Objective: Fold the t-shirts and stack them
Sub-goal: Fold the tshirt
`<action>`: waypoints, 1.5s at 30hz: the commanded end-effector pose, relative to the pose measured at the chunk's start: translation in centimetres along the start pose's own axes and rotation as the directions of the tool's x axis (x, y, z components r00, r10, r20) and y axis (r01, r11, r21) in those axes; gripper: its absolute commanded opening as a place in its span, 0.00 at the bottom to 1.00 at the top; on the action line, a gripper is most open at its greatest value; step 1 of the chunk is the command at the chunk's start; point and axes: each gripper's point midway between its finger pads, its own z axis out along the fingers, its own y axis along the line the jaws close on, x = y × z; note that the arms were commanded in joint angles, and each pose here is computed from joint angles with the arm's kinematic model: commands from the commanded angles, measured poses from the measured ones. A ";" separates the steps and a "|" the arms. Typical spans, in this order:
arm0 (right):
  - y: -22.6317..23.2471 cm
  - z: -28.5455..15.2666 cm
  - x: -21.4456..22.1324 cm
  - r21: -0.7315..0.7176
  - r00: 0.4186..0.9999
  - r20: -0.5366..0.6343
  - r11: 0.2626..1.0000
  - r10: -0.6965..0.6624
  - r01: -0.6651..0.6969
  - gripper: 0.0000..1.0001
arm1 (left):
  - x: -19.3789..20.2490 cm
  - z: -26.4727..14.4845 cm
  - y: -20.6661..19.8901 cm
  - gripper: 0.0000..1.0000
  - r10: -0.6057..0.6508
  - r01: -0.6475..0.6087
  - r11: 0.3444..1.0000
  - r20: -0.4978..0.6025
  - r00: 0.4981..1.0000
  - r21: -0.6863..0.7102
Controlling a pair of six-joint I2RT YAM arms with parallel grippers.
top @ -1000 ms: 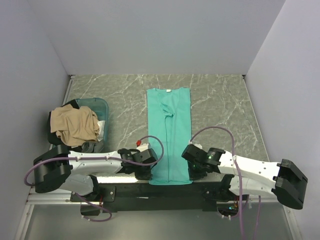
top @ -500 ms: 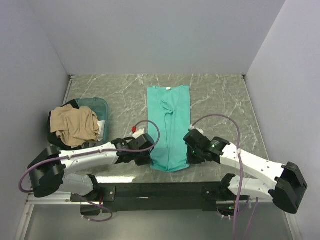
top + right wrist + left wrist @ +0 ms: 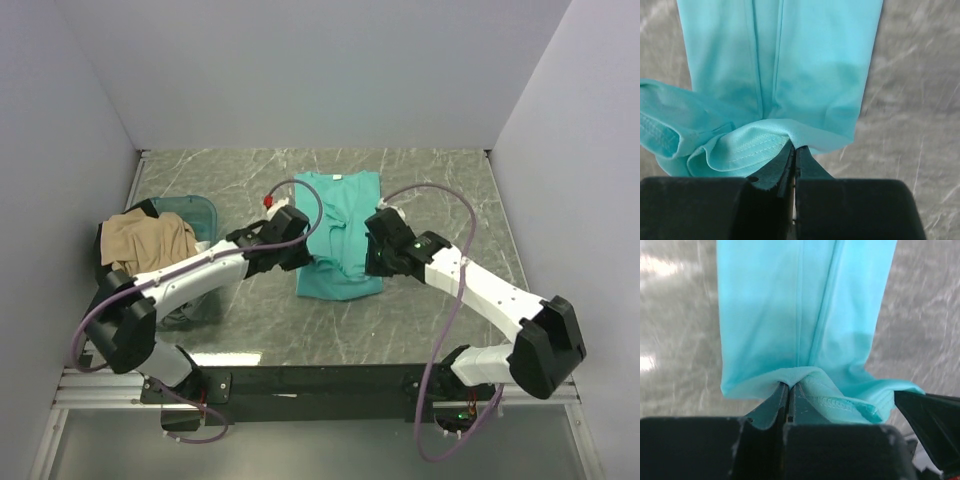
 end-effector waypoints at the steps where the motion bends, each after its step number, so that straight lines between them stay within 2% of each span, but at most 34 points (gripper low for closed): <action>1: 0.3 0.3 -4.5 0.019 0.995 0.104 1.000 -0.005 0.003 0.00 | -3.8 0.7 -0.9 0.01 0.022 -0.022 1.000 0.083 0.996 -0.005; 9: -0.5 2.3 -9.3 0.054 0.988 0.149 0.998 0.032 -0.040 0.00 | -7.1 3.2 -1.5 0.01 0.029 -0.028 1.000 0.096 0.995 -0.013; 18: -1.4 5.1 -12.3 0.085 0.990 0.136 0.995 0.046 -0.058 0.00 | -9.7 6.1 -1.0 0.01 0.016 -0.012 0.999 0.097 0.995 -0.036; 35: -2.4 10.0 -13.8 0.089 0.993 0.062 0.991 0.099 -0.104 0.00 | -10.8 10.8 0.5 0.03 0.010 -0.007 0.998 0.047 0.999 -0.070; 36: -2.4 10.2 -13.8 0.084 0.993 0.055 0.991 0.100 -0.105 0.03 | -10.9 11.1 0.5 0.08 0.009 -0.006 0.997 0.046 0.999 -0.071; 38: -2.5 10.7 -13.9 0.081 0.993 0.050 0.991 0.104 -0.108 0.10 | -11.1 11.2 0.7 0.11 0.009 -0.005 0.996 0.048 0.999 -0.084; 39: -2.4 10.7 -14.2 0.081 0.993 0.055 0.991 0.104 -0.108 0.26 | -11.2 11.1 0.6 0.21 0.008 -0.003 0.996 0.050 0.999 -0.088; 40: -2.4 10.6 -14.3 0.082 0.993 0.057 0.991 0.105 -0.110 0.35 | -11.4 11.0 0.5 0.33 0.008 -0.003 0.996 0.057 0.998 -0.087; 41: -2.4 10.6 -14.5 0.082 0.992 0.061 0.990 0.106 -0.111 0.42 | -11.6 10.9 0.6 0.46 0.008 -0.002 0.996 0.066 0.998 -0.091; 42: -2.4 10.3 -15.0 0.082 0.991 0.075 0.990 0.112 -0.118 0.49 | -11.8 10.7 0.5 0.72 0.010 -0.003 0.996 0.073 0.997 -0.089; 43: -2.5 10.2 -15.2 0.086 0.990 0.082 0.989 0.115 -0.122 0.53 | -12.2 10.1 0.1 0.83 0.008 -0.002 0.997 0.087 0.996 -0.073; 44: -2.3 9.8 -15.4 0.080 0.989 0.091 0.989 0.117 -0.124 0.57 | -12.5 9.7 -0.2 0.99 0.007 -0.001 0.998 0.102 0.995 -0.062; 45: -2.3 9.5 -15.6 0.076 0.988 0.097 0.989 0.117 -0.124 0.69 | -12.8 8.9 -0.5 1.00 0.006 0.000 0.999 0.116 0.993 -0.050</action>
